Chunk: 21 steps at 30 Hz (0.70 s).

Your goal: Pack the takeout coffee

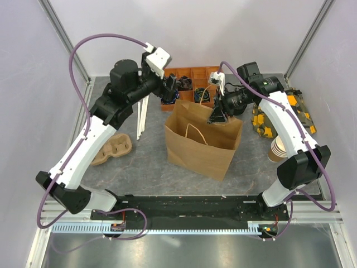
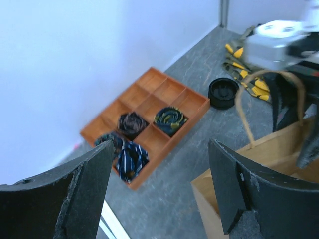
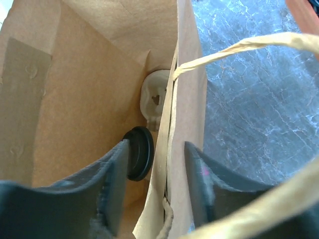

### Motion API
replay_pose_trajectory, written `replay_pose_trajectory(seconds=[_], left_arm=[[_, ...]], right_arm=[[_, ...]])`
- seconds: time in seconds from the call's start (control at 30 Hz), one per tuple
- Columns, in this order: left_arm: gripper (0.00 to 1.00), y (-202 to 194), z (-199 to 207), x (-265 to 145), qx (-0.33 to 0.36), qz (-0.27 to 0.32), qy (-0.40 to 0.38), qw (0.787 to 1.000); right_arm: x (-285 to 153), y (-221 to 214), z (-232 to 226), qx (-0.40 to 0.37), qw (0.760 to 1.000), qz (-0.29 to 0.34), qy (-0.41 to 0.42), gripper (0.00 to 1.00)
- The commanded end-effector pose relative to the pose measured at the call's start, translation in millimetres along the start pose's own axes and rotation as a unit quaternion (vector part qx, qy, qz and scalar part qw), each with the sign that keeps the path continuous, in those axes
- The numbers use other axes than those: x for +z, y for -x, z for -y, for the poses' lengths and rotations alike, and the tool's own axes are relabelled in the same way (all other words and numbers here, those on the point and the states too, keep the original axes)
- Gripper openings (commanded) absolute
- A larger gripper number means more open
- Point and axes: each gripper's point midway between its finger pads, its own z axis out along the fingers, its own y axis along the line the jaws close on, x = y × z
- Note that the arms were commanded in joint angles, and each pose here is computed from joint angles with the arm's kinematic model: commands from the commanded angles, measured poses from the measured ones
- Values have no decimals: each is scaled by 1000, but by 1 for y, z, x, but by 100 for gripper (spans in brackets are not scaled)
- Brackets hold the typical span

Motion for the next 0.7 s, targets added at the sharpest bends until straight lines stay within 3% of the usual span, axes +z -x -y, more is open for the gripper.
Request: replay_pose_trajectory(seconds=[0.0, 0.3, 0.37, 0.67], left_arm=[[84, -32, -29, -5, -105, -66, 43, 991], [83, -129, -85, -16, -235, -197, 96, 947], [81, -145, -92, -18, -248, -221, 105, 937], [72, -238, -137, -21, -290, -333, 139, 886]], right_arm=[[-12, 16, -5, -19, 1000, 14, -14, 61], [-29, 38, -7, -37, 997, 29, -57, 87], [-35, 43, -5, -35, 996, 32, -75, 97], [-66, 66, -3, -38, 987, 55, -149, 98]])
